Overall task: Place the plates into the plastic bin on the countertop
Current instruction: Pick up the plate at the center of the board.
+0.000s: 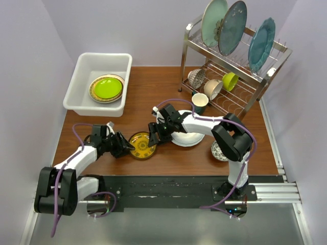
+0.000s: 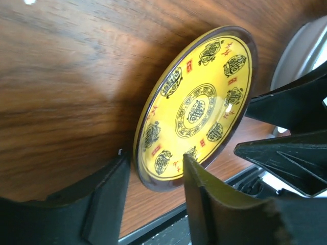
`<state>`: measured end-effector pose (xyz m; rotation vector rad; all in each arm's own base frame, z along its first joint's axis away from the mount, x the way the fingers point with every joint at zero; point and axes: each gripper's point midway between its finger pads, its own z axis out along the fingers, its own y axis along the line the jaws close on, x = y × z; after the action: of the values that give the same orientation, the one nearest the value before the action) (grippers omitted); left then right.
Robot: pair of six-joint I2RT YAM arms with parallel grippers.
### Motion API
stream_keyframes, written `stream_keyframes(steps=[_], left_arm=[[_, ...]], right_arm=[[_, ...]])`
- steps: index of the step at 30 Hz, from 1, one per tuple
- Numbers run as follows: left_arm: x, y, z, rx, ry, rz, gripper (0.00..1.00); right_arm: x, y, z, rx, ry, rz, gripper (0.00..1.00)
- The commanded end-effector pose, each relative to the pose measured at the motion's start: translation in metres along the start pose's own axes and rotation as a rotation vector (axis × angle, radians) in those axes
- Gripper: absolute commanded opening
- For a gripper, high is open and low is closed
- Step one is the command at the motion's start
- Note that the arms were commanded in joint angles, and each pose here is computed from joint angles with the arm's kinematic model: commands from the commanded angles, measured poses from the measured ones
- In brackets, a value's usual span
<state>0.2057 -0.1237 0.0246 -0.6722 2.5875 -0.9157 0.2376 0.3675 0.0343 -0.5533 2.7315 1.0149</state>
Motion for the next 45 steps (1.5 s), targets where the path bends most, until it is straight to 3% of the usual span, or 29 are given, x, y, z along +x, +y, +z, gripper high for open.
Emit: stream_keyframes(steps=[1, 8, 12, 24, 33, 45], left_arm=[[0.015, 0.016, 0.011, -0.016, 0.034, -0.032, 0.48], [0.019, 0.02, 0.015, -0.012, 0.042, -0.035, 0.35], [0.02, 0.021, 0.015, -0.009, 0.045, -0.037, 0.22], [0.02, 0.019, 0.015, 0.001, 0.045, -0.027, 0.01], [0.017, 0.016, 0.013, -0.001, 0.039, -0.011, 0.0], [-0.007, -0.005, -0.004, 0.001, -0.049, 0.059, 0.0]], right_arm=[[-0.004, 0.002, 0.001, -0.015, -0.011, -0.02, 0.69], [-0.004, 0.006, 0.001, -0.045, -0.014, -0.029, 0.7], [-0.002, 0.006, 0.001, -0.05, -0.008, -0.028, 0.7], [0.0, 0.011, 0.002, -0.084, -0.004, -0.045, 0.75], [-0.002, 0.01, -0.008, -0.066, -0.044, -0.081, 0.92], [-0.011, 0.015, -0.02, -0.056, -0.109, -0.111, 0.93]])
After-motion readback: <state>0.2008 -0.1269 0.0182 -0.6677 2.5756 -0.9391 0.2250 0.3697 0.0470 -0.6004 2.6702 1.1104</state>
